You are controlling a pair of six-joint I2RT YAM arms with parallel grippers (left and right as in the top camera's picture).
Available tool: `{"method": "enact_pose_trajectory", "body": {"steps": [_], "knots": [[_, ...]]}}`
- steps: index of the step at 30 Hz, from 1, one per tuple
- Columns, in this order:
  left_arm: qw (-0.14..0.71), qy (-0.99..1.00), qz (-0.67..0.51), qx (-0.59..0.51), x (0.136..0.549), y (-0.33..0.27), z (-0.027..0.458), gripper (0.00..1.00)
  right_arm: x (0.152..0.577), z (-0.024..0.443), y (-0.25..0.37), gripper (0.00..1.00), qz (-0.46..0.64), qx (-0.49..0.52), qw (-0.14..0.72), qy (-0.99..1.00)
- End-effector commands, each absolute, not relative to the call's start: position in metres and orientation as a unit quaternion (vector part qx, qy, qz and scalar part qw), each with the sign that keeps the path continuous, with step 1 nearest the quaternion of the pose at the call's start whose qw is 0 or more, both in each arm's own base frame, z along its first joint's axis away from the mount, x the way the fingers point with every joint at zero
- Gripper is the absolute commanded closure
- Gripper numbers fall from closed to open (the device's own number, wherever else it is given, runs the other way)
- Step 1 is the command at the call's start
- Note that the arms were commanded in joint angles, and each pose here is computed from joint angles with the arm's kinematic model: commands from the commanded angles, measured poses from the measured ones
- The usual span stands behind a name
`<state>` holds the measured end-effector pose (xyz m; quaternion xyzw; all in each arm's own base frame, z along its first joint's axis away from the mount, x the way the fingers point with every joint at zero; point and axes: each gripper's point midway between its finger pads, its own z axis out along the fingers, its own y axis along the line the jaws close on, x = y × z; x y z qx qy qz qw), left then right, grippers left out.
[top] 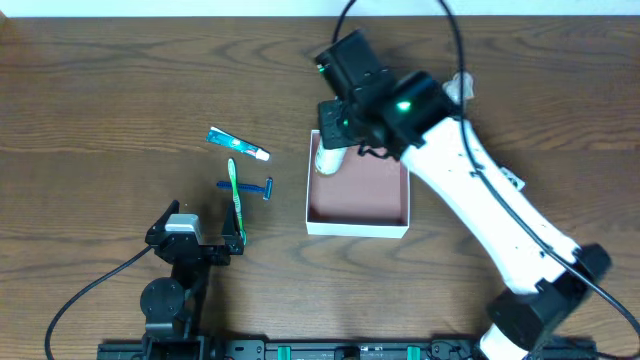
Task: Pack container
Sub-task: 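Carry the tube over the box and lower it upright inside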
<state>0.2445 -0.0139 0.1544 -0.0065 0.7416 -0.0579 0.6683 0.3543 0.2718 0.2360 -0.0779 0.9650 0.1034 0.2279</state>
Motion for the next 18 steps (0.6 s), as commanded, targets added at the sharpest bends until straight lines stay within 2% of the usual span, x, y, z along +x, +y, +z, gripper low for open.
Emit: {"method": "enact_pose_trajectory", "body": {"steps": [1,18], "knots": [[0.651,0.757,-0.058,0.001,0.244,-0.016,0.139,0.02,0.363,0.240,0.272,0.99,0.086,-0.052,0.254,0.962],[0.651,0.757,-0.058,0.001,0.244,-0.016,0.139,0.02,0.376,0.212,0.281,0.99,0.036,0.024,0.281,0.959]]}}
